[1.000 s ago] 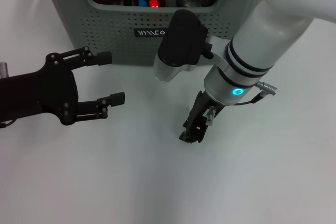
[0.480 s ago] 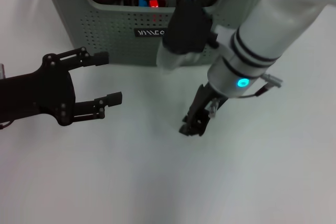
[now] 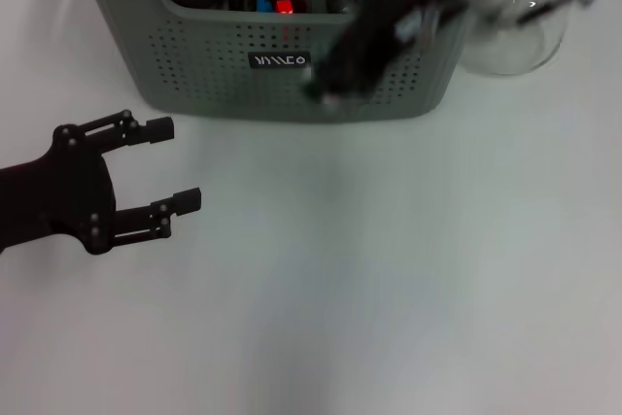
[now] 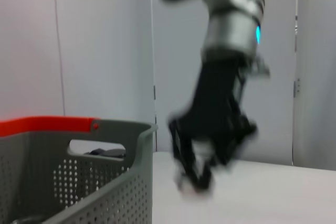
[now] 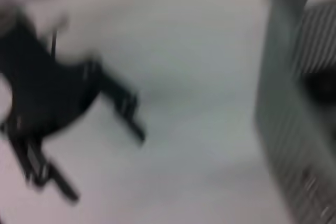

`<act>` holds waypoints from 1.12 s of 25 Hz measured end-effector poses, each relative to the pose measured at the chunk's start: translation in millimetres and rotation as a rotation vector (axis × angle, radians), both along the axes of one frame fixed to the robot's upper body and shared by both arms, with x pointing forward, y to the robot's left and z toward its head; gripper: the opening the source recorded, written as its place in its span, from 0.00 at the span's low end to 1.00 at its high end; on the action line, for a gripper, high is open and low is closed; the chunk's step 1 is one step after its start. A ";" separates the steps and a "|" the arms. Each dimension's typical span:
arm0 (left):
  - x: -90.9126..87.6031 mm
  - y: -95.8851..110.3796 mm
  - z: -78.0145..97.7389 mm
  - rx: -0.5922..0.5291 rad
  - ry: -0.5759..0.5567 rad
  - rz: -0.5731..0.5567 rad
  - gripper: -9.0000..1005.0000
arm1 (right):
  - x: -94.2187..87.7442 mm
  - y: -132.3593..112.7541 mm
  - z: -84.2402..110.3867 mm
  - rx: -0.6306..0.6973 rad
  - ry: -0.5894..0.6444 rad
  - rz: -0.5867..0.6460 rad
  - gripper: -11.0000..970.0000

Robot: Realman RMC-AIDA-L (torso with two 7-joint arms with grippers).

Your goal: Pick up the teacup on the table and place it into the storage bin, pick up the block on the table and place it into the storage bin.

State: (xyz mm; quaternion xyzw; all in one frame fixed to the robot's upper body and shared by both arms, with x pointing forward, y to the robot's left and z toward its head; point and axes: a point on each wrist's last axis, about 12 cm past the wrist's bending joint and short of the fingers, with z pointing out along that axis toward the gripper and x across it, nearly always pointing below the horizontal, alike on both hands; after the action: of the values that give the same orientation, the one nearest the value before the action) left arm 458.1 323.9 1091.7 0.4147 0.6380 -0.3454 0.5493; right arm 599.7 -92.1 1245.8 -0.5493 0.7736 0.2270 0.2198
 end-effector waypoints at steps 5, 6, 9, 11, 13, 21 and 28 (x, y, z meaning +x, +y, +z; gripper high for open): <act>-4.2 -1.9 -1.3 -0.016 0.009 -0.017 0.78 | 16.0 -3.0 58.4 0.153 -0.113 -0.074 0.18; -4.6 -2.3 -1.2 -0.020 0.008 -0.020 0.78 | 21.1 -3.7 66.9 0.177 -0.136 -0.097 0.18; -4.5 -4.2 -0.3 -0.035 0.006 -0.031 0.78 | 40.8 -4.4 77.7 0.214 -0.203 -0.187 0.18; -3.3 -6.7 0.1 -0.044 0.007 -0.043 0.78 | 53.7 -2.0 72.2 0.211 -0.230 -0.239 0.18; -1.9 -9.5 -0.1 -0.052 0.010 -0.054 0.78 | 65.8 3.1 60.0 0.195 -0.241 -0.274 0.18; 4.3 -19.7 -0.4 -0.075 0.017 -0.097 0.78 | 88.4 20.7 -3.9 0.133 -0.249 -0.355 0.19; 6.2 -19.5 0.2 -0.071 0.015 -0.095 0.78 | 93.4 16.5 -44.6 0.073 -0.273 -0.406 0.21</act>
State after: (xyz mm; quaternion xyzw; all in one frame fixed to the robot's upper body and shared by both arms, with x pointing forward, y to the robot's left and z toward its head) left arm 464.3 304.4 1091.8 0.4223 0.6090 -0.3966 0.5417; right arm 693.1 -75.6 1201.2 -0.3998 0.8224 0.1298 0.3833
